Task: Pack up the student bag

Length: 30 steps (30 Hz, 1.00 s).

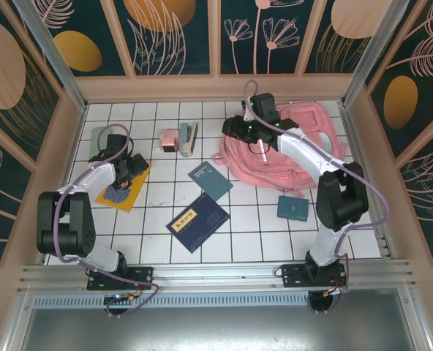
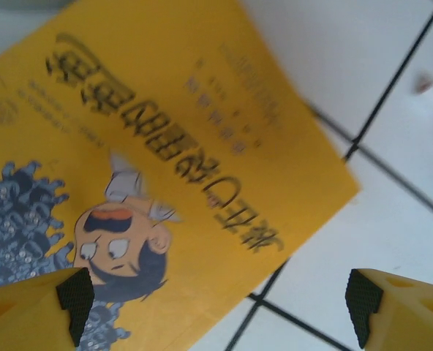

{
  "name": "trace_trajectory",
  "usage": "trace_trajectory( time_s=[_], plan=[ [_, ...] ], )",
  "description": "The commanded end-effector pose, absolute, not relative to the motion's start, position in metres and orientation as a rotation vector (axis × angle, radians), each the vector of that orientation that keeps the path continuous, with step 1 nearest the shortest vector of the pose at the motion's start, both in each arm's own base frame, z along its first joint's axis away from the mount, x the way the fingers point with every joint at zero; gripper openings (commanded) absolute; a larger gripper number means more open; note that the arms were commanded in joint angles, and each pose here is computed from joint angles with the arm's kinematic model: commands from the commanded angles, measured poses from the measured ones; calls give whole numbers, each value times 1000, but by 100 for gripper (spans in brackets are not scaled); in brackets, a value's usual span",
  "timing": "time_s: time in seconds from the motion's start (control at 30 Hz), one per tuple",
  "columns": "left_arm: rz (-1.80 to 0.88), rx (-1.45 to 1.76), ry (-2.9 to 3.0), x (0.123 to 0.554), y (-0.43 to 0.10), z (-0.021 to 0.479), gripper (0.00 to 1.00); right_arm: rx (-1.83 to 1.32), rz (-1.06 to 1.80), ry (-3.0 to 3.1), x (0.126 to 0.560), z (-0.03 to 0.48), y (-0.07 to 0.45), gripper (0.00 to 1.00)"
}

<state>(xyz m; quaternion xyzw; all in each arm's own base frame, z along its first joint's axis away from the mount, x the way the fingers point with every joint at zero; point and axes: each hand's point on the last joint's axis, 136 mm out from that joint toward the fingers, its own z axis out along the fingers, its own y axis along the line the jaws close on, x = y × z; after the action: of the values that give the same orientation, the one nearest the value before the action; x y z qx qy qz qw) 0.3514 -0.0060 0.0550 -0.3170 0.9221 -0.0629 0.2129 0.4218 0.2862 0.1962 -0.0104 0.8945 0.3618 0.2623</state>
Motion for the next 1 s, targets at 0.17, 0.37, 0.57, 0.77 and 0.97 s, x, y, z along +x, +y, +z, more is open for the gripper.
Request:
trace_trajectory(
  time_s=[0.17,0.37,0.57,0.77,0.97],
  plan=[
    [-283,-942,2697,315,-23,13,89,-71,999,2432,401,186,312,52],
    [-627,-1063,2609,316,-57,13,84,-101,1013,2441,397,184,324,53],
    [-840,-1121,2482,321,-105,32,83,-115,1016,2448,399,182,328,54],
    [-915,-1110,2427,325,-151,50,83,-127,1039,2468,401,175,340,51],
    [-899,-1064,2421,333,-165,66,85,-165,1062,2485,398,167,362,48]
  ],
)
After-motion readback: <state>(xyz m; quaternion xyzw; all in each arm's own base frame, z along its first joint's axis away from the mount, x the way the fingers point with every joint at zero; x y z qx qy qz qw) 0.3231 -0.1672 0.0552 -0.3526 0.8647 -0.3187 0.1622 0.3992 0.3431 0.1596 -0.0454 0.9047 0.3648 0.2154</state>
